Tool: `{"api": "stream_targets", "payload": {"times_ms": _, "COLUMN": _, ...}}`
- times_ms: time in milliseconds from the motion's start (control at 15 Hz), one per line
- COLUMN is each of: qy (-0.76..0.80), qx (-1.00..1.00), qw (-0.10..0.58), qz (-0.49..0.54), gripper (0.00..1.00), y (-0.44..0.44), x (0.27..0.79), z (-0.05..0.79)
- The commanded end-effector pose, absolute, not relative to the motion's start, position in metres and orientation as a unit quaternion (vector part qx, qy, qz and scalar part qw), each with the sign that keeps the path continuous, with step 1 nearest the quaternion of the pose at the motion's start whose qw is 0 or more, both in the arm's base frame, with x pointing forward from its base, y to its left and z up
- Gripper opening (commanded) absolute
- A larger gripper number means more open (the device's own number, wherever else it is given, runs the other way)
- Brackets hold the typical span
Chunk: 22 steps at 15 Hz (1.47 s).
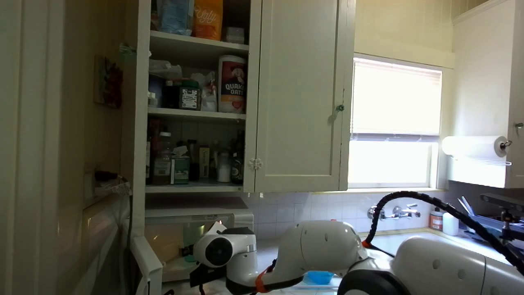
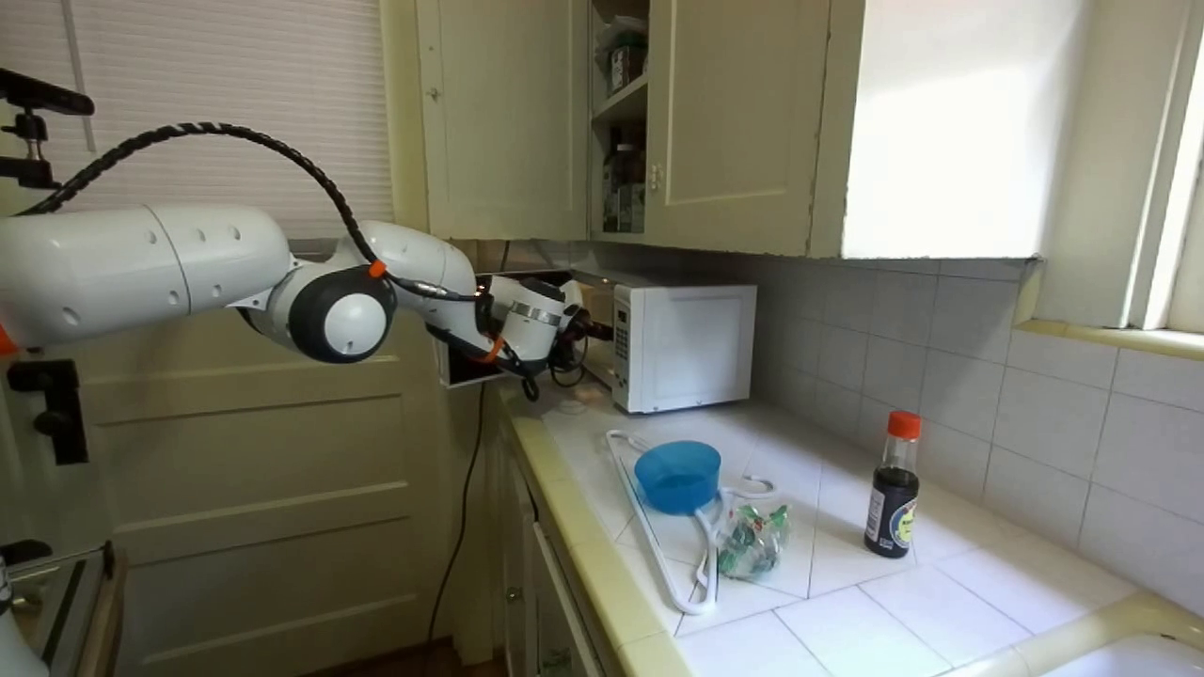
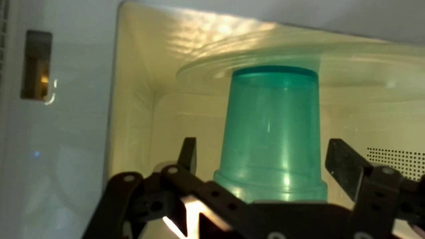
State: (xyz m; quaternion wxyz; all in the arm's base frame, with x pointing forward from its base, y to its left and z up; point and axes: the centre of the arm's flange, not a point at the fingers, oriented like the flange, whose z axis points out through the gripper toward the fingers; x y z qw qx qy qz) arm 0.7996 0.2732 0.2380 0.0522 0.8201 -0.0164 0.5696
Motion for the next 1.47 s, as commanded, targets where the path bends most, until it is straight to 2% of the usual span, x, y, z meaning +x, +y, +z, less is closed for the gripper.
{"api": "stream_targets", "payload": {"times_ms": 0, "qy": -0.004, "qx": 0.839, "qw": 0.050, "qz": 0.542, "gripper": 0.74, "y": 0.285, "x": 0.871, "z": 0.234}}
{"api": "stream_targets", "payload": {"times_ms": 600, "qy": 0.031, "qx": 0.855, "qw": 0.057, "qz": 0.515, "gripper": 0.04, "y": 0.285, "x": 0.852, "z": 0.219}}
{"api": "stream_targets", "payload": {"times_ms": 733, "qy": 0.042, "qx": 0.855, "qw": 0.056, "qz": 0.514, "gripper": 0.00, "y": 0.294, "x": 0.842, "z": 0.209}}
{"api": "stream_targets", "payload": {"times_ms": 933, "qy": 0.046, "qx": 0.853, "qw": 0.057, "qz": 0.517, "gripper": 0.00, "y": 0.311, "x": 0.822, "z": 0.195}}
{"api": "stream_targets", "payload": {"times_ms": 1000, "qy": 0.042, "qx": 0.848, "qw": 0.060, "qz": 0.524, "gripper": 0.26, "y": 0.313, "x": 0.817, "z": 0.195}}
{"api": "stream_targets", "payload": {"times_ms": 1067, "qy": 0.037, "qx": 0.844, "qw": 0.059, "qz": 0.532, "gripper": 0.27, "y": 0.315, "x": 0.815, "z": 0.196}}
{"api": "stream_targets", "payload": {"times_ms": 1133, "qy": 0.023, "qx": 0.832, "qw": 0.069, "qz": 0.549, "gripper": 0.32, "y": 0.317, "x": 0.812, "z": 0.196}}
{"api": "stream_targets", "payload": {"times_ms": 1400, "qy": -0.023, "qx": 0.804, "qw": 0.095, "qz": 0.587, "gripper": 0.63, "y": 0.317, "x": 0.811, "z": 0.199}}
